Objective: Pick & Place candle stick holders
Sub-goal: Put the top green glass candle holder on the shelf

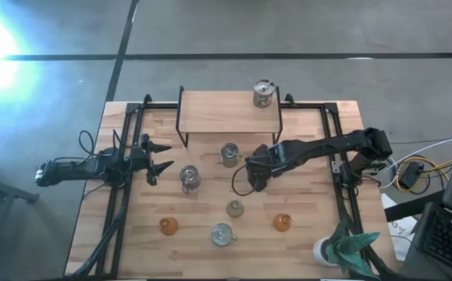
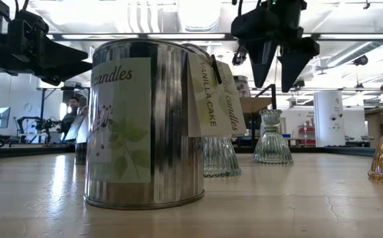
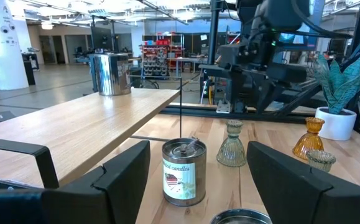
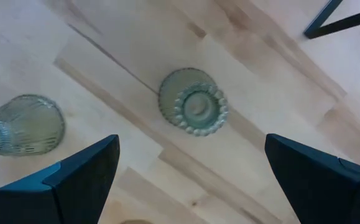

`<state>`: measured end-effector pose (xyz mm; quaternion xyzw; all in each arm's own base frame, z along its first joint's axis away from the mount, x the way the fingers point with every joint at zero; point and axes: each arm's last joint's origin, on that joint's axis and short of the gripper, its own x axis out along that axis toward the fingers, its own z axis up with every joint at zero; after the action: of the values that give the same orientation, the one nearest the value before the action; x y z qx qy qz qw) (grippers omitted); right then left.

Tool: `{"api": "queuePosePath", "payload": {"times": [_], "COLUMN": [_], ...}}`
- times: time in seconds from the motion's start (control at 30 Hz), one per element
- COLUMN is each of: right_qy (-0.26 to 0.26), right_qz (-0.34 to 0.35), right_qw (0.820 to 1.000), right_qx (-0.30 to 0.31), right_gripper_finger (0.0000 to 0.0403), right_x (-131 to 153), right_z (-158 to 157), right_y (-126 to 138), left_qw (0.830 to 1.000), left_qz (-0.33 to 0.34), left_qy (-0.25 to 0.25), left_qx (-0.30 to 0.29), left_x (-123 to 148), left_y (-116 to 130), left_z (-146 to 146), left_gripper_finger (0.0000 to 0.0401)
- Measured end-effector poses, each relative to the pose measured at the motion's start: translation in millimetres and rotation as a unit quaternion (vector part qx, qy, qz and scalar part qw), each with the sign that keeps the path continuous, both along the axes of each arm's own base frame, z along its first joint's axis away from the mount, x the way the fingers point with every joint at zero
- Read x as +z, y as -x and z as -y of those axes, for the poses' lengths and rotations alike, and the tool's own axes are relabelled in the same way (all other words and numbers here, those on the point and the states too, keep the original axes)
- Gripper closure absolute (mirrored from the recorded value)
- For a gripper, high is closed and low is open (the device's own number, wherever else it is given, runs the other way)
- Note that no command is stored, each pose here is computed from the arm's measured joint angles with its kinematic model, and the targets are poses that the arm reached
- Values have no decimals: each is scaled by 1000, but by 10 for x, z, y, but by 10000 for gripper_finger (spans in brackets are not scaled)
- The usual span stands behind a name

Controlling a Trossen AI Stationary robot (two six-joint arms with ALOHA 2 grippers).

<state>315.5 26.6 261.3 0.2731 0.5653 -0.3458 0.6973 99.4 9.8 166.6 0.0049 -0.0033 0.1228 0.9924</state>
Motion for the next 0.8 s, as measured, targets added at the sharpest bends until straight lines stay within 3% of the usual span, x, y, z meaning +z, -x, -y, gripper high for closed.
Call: {"api": "queuePosePath", "payload": {"times": [0.2, 0.4, 0.6, 0.8], "right_qy": [1, -8, 59, 105], "right_qz": [-7, 58, 98, 85], "right_qw": [1000, 998, 993, 991], "right_qx": [3, 2, 4, 23], "right_gripper_finger": [49, 82, 98, 107], "right_x": [-63, -154, -290, -496], "right_z": [17, -161, -460, -647], "right_y": [107, 205, 406, 609], "left_qw": [1000, 1000, 1000, 1000], "left_qz": [0, 0, 0, 0], "left_qy": [0, 0, 0, 0], "left_qx": [0, 0, 0, 0], "left_x": [0, 0, 0, 0], "left_y": [0, 0, 0, 0], "left_z": [0, 0, 0, 0], "left_gripper_finger": [128, 128, 128, 128]}}
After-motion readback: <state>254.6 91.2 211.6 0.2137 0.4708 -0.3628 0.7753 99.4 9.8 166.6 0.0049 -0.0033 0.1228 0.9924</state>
